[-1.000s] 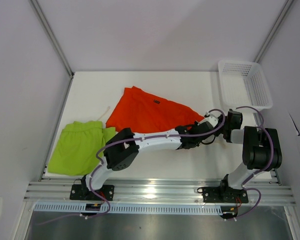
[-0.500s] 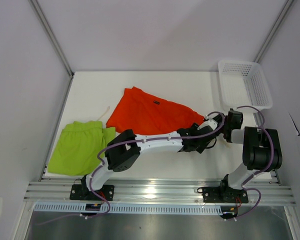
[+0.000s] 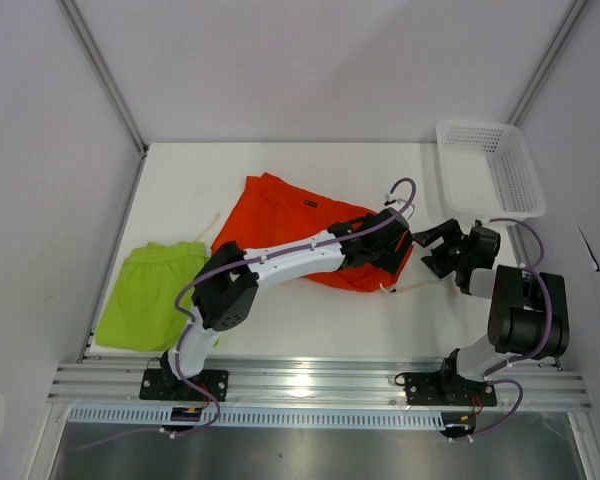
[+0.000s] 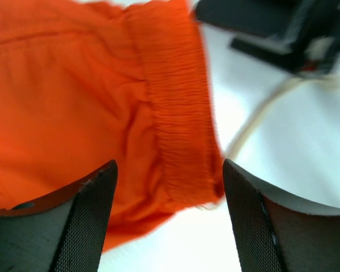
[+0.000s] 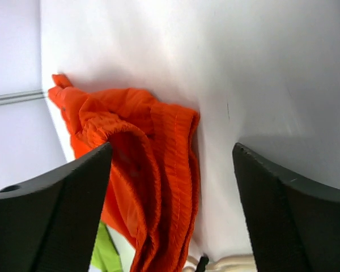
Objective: Fold and stack the shorts
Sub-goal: Fold the shorts
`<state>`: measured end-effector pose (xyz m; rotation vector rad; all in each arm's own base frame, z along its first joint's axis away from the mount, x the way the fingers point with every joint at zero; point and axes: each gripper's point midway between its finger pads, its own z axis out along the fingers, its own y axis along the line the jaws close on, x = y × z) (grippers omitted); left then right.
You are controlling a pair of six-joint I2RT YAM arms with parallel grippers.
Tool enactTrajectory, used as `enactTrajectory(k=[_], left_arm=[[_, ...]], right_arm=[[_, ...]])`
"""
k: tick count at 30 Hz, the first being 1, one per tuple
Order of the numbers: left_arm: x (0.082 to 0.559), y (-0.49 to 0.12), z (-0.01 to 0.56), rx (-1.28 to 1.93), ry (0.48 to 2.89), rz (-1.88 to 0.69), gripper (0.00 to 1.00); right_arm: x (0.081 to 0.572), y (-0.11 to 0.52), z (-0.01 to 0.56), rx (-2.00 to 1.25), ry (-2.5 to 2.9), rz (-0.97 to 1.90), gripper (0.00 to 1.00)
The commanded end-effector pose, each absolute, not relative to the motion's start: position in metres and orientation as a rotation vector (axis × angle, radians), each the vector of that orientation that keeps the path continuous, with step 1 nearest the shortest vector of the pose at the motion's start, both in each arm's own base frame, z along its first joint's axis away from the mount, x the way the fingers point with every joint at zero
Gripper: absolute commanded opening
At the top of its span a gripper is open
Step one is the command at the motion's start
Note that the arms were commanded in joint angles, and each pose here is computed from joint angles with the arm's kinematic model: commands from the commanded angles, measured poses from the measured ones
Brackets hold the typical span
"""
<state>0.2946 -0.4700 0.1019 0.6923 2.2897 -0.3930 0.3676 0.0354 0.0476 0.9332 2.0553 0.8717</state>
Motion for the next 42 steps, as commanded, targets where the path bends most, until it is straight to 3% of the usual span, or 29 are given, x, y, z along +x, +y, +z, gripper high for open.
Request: enactTrajectory(k=[1,8,13,29,33,38,42], left_arm=[[0.283,-0.49,0.194,0.648,2.147,-0.641,0.77],[0.278,-0.481,0.203,0.656,2.139,-0.713,0.79],[0.294,-0.474,0.177,0.612,2.201,-0.733,0.78],[0.296,-0.45,0.073,0.589,2.361,-0.612,0.56],[0.29,-0.45,0.059,0.624,2.372,-0.624,0.54],[0.283,-0.449,0.046,0.642,2.383,-0.655,0.52],[0.278,-0.448,0.032,0.647,2.41,-0.665,0.52]], right_arm=[[0.352,0.038,0.043,0.945,2.059,0.918,0.9],[0.319,0.065,0.038,0.935,2.146,1.084,0.94],[0.302,0.073,0.046,0.895,2.137,1.111,1.0],[0.3,0.104,0.015,0.908,2.313,1.129,0.98],[0.312,0.105,0.015,0.898,2.324,1.094,0.93],[0.321,0.114,0.014,0.874,2.333,1.107,0.72],[0.323,0.124,0.011,0.855,2.352,1.107,0.64]])
